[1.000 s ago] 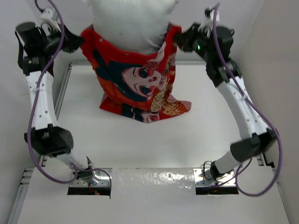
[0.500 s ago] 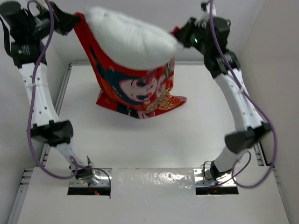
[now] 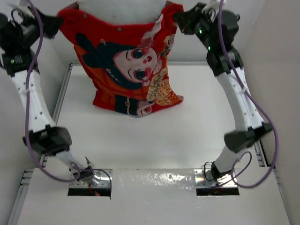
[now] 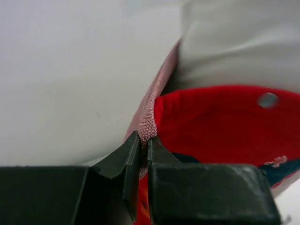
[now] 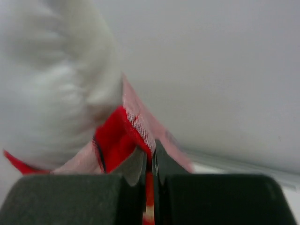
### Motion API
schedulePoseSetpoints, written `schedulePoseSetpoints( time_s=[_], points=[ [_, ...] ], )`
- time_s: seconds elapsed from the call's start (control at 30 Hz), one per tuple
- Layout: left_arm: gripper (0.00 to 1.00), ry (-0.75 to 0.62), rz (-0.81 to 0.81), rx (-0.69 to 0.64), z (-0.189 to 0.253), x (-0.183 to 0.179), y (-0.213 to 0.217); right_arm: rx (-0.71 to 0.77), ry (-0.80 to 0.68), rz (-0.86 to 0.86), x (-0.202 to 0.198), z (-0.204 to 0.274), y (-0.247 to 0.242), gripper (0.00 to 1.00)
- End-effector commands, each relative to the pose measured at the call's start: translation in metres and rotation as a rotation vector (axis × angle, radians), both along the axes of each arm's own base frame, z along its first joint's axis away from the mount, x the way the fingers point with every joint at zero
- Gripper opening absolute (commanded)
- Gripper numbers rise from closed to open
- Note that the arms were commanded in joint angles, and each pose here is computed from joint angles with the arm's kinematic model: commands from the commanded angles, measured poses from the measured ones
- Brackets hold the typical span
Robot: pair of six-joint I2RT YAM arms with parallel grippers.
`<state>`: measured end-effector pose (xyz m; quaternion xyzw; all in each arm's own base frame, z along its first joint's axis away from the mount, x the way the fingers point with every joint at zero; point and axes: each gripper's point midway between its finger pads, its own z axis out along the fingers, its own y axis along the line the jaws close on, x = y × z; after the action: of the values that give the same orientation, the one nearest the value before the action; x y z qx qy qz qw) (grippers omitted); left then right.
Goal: Put the pillow into the pillowcase
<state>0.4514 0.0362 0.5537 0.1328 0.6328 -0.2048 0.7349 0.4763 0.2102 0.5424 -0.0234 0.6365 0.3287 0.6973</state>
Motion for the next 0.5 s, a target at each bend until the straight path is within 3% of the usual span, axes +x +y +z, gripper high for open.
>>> schedulePoseSetpoints(
  time_s=[0.0,0.03,0.07,0.1,0.13,0.17,0.2,0.23,0.27,0.3,0.33,0.37,0.4,0.43,0.47],
  points=[
    [0.0,-0.202,0.035,0.056,0.033,-0.06,-0.015,0.118,-0.133,-0.042,-0.049,0.014,-0.032,0.0],
    [0.0,-0.316,0.004,0.057,0.097,-0.095,-0.027,0.081,-0.162,-0.069,-0.054,0.034,-0.043,0.0],
    [0.0,-0.322,0.012,0.05,0.108,-0.076,-0.003,0.058,-0.2,-0.1,-0.061,0.065,-0.05,0.0],
    [0.0,-0.484,0.014,0.104,0.156,-0.106,-0.009,0.112,-0.386,-0.109,-0.09,0.149,-0.06,0.0],
    [0.0,-0.658,-0.006,0.156,0.201,-0.162,-0.033,0.131,-0.448,-0.11,-0.105,0.174,-0.065,0.0],
    [0.0,-0.683,0.015,0.189,0.205,-0.172,-0.031,0.125,-0.464,-0.118,-0.108,0.179,-0.067,0.0],
    [0.0,-0.591,0.021,0.171,0.192,-0.165,-0.029,0.107,-0.434,-0.124,-0.12,0.172,-0.072,0.0],
    [0.0,-0.341,0.032,0.085,0.113,-0.091,0.006,0.084,-0.364,-0.126,-0.112,0.142,-0.07,0.0],
    [0.0,-0.361,0.025,0.082,0.105,-0.117,-0.023,0.108,-0.345,-0.131,-0.107,0.118,-0.07,0.0],
    [0.0,-0.321,0.059,0.059,0.071,-0.093,-0.007,0.089,-0.193,-0.146,-0.067,0.026,-0.062,0.0],
    [0.0,-0.3,0.061,-0.001,0.08,-0.092,-0.005,0.094,-0.172,-0.154,-0.063,0.027,-0.07,0.0],
    [0.0,-0.239,0.068,-0.04,0.074,-0.06,0.036,0.127,-0.355,-0.138,-0.109,0.127,-0.081,0.0],
    [0.0,-0.481,-0.031,-0.025,0.178,-0.14,-0.007,0.111,-0.388,-0.143,-0.119,0.154,-0.084,0.0],
    [0.0,-0.606,-0.058,-0.028,0.201,-0.159,-0.001,0.138,-0.453,-0.138,-0.102,0.175,-0.079,0.0],
    [0.0,-0.735,0.03,-0.031,0.217,-0.171,0.029,0.203,-0.605,-0.152,-0.144,0.223,-0.093,0.0]
  ],
)
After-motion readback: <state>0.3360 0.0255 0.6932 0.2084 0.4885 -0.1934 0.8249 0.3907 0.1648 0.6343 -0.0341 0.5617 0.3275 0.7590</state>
